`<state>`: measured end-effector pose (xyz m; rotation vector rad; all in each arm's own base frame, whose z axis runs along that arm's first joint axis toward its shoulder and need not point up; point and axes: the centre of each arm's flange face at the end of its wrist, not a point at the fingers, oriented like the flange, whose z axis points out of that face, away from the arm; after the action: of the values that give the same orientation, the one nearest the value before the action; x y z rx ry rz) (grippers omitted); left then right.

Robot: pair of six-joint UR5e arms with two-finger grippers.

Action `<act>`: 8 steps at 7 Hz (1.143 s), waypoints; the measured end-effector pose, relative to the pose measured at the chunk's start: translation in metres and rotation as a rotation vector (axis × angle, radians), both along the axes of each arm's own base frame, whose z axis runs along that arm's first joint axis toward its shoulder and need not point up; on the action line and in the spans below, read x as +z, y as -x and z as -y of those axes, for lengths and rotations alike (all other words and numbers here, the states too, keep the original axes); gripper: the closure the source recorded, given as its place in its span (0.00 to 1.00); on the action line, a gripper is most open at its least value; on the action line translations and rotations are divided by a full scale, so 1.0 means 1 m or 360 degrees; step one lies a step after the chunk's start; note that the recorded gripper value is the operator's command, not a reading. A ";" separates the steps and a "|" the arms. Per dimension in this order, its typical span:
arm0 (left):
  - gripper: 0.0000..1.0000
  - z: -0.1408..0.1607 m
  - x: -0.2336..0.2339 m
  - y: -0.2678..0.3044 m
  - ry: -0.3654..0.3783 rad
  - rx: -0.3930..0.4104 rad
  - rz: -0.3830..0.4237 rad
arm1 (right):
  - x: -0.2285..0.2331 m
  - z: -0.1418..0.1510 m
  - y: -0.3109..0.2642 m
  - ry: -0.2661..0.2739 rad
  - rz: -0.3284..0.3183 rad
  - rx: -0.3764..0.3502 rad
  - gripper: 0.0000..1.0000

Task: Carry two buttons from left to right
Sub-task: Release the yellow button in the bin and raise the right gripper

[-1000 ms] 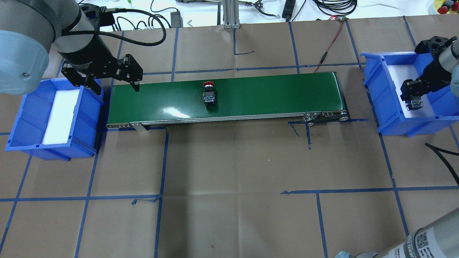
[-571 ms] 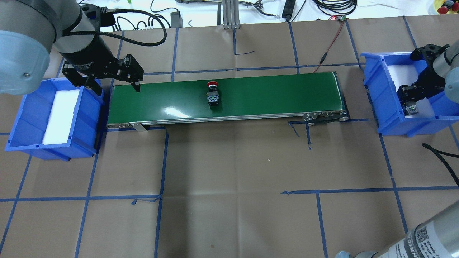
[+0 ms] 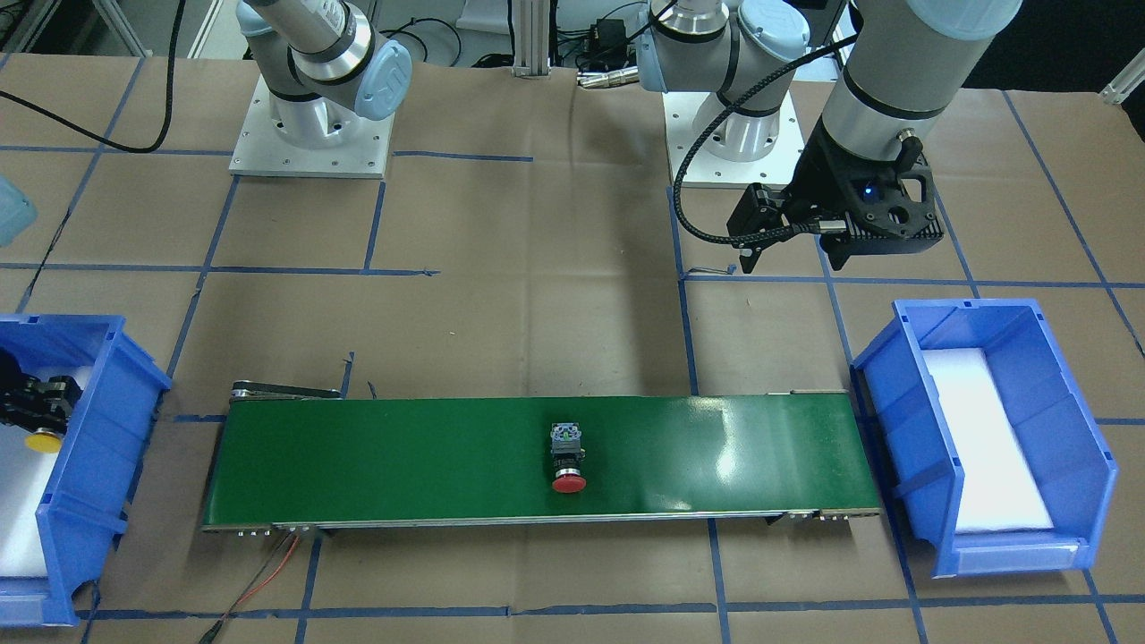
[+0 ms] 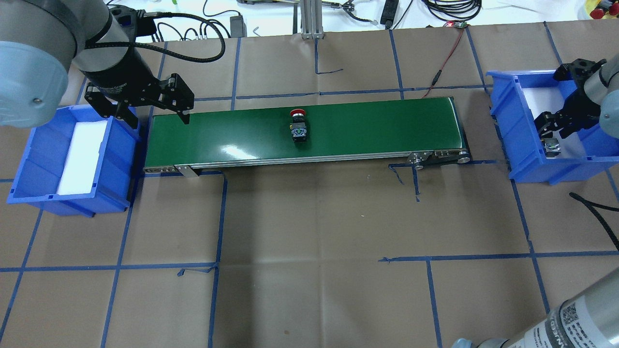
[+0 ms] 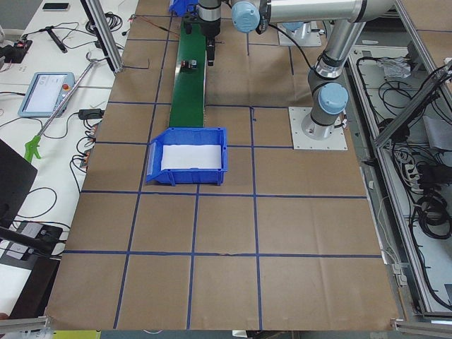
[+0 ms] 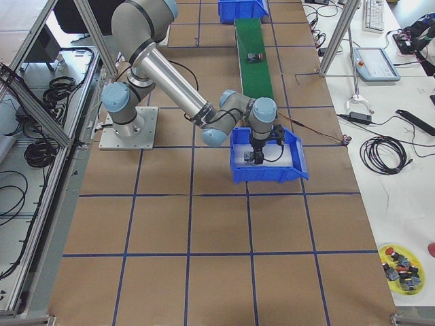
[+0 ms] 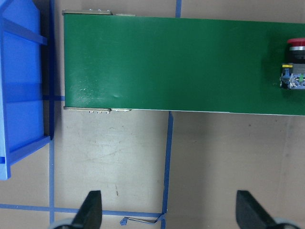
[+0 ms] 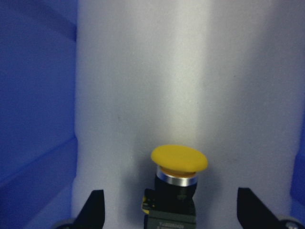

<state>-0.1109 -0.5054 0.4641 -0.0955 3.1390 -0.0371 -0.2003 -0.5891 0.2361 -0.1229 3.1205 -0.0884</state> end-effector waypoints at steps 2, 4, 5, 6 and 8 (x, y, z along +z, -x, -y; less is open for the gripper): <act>0.00 0.000 0.000 0.000 0.0000 0.0000 -0.0001 | 0.041 0.022 0.005 0.0074 -0.0045 -0.0040 0.01; 0.00 0.000 0.000 0.000 -0.0001 0.0000 -0.0002 | 0.085 0.040 -0.023 0.0054 -0.0024 0.0003 0.00; 0.00 0.000 -0.001 0.000 -0.0002 0.0000 -0.0002 | 0.102 0.048 -0.042 0.0074 -0.0014 0.0049 0.00; 0.00 0.000 -0.001 0.000 -0.0002 0.0000 -0.0003 | 0.112 0.053 -0.054 0.0106 0.0013 0.0077 0.00; 0.00 0.000 -0.001 0.000 -0.0002 0.0000 -0.0007 | 0.118 0.061 -0.084 0.0134 0.0052 0.0145 0.00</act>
<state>-0.1112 -0.5059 0.4633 -0.0956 3.1431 -0.0347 -0.1163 -0.6504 0.3545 -0.2620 3.0735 -0.2184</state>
